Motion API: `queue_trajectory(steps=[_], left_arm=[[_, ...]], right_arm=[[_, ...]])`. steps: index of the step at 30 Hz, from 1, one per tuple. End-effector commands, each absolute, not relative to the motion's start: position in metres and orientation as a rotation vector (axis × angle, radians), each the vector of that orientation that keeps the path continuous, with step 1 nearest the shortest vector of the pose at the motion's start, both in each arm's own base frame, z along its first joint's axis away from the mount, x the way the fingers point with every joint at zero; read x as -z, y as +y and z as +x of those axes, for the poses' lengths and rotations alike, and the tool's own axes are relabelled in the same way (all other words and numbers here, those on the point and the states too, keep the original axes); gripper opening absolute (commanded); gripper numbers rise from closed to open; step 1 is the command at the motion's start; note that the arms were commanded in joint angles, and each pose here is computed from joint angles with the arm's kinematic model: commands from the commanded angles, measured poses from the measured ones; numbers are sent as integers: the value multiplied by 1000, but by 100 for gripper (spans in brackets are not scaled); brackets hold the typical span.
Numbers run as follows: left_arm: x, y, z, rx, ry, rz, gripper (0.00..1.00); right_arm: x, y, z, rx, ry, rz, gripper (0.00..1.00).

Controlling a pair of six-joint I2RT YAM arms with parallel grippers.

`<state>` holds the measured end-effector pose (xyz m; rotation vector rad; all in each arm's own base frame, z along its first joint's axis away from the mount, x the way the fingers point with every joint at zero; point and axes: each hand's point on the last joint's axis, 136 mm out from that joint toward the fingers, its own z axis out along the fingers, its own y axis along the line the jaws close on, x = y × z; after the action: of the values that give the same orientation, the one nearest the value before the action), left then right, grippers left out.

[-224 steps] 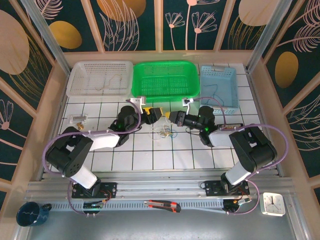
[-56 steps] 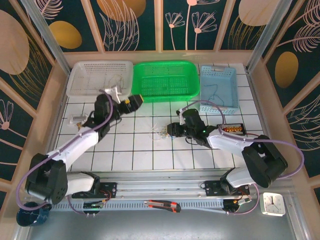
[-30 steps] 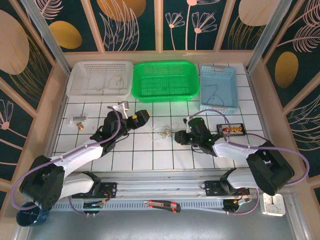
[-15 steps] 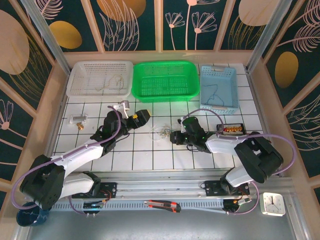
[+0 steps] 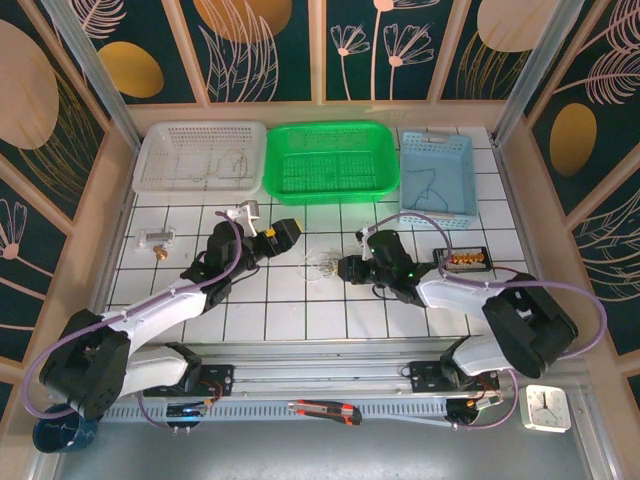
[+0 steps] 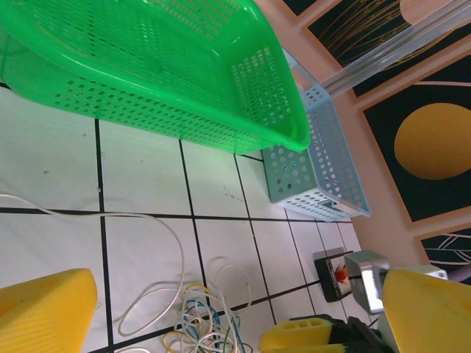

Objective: Untangle the cables

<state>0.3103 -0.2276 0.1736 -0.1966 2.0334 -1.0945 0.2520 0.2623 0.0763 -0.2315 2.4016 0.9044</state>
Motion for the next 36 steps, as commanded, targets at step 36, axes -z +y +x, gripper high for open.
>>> queue_trajectory(steps=[36], left_arm=[[-190, -235, 309, 1163, 1975, -172, 99]], right_arm=[[-39, 261, 220, -846, 2511, -275, 34]])
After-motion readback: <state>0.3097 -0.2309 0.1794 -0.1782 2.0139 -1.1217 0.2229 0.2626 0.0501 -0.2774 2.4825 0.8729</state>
